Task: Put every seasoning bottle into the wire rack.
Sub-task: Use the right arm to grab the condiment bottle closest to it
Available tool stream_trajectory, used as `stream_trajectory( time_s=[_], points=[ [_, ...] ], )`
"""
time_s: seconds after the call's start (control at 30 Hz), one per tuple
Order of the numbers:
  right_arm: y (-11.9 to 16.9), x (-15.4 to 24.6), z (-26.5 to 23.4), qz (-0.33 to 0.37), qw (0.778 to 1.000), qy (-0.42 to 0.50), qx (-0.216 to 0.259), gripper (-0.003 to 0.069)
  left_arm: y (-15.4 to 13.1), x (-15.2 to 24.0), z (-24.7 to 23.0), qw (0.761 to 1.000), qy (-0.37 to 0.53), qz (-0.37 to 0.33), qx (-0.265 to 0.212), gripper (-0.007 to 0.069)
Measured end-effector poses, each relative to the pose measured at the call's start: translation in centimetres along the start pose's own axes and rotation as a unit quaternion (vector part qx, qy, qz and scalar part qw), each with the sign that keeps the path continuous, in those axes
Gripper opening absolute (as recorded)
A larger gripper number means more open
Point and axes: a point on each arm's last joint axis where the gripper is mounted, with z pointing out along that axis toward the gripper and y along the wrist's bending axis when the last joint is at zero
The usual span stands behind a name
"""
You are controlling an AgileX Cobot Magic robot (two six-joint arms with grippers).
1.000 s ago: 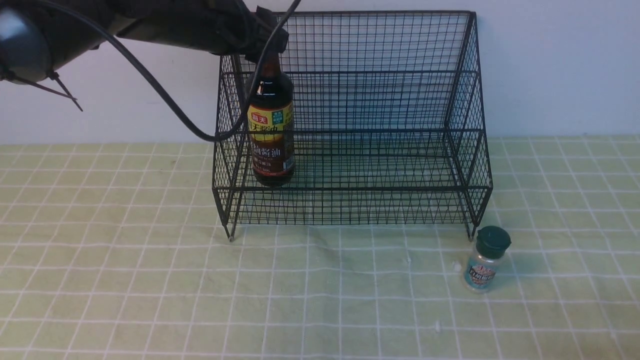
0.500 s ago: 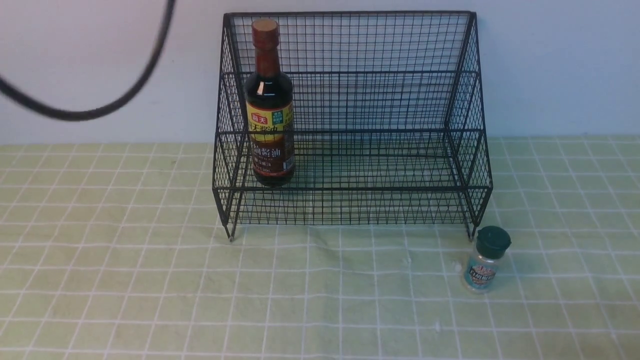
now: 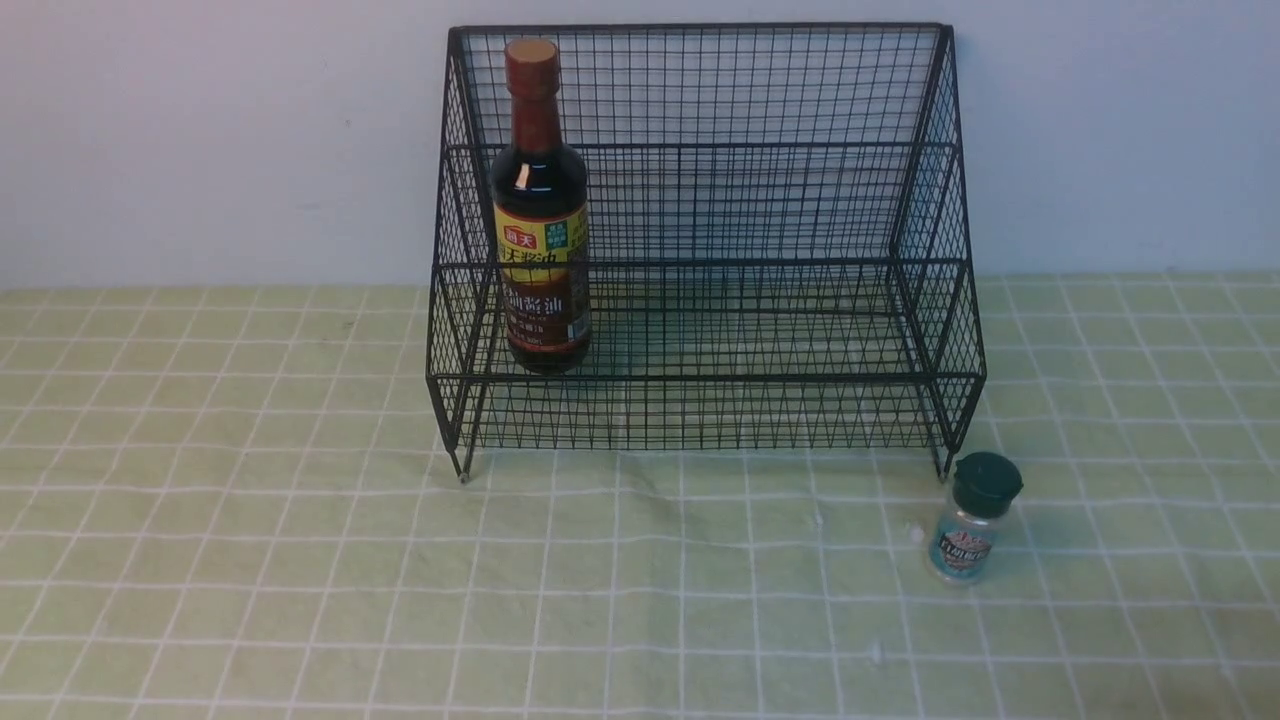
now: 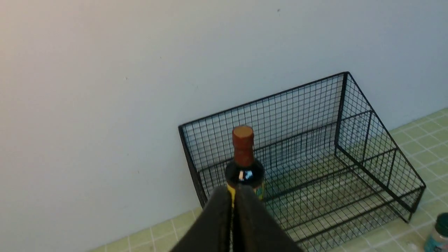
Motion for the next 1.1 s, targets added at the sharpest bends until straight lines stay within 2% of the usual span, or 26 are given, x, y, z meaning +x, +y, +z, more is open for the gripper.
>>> stream_trajectory(
  time_s=[0.27,0.47,0.7,0.83,0.9,1.1],
  points=[
    [0.0,0.0,0.0,0.0,1.0,0.0,0.0,-0.0015,-1.4,5.6,-2.2,0.998,0.046,-0.028,0.034,-0.0006],
    [0.0,0.0,0.0,0.0,1.0,0.0,0.0,-0.0015,-1.7,7.0,-3.3,0.996,0.076,-0.022,0.039,-0.0006],
    [0.0,0.0,0.0,0.0,1.0,0.0,0.0,-0.0015,-1.4,7.3,-4.5,0.999,0.053,-0.004,0.013,-0.0006],
    [0.0,0.0,0.0,0.0,1.0,0.0,0.0,-0.0015,-1.1,9.7,-4.8,1.0,0.013,-0.003,-0.027,-0.0006],
    [0.0,0.0,0.0,0.0,1.0,0.0,0.0,-0.0015,-1.2,13.4,-4.7,0.998,-0.022,-0.012,-0.06,-0.0006],
    [0.0,0.0,0.0,0.0,1.0,0.0,0.0,-0.0015,-1.5,24.2,-2.5,0.991,-0.052,-0.025,-0.119,-0.0006]
  ],
)
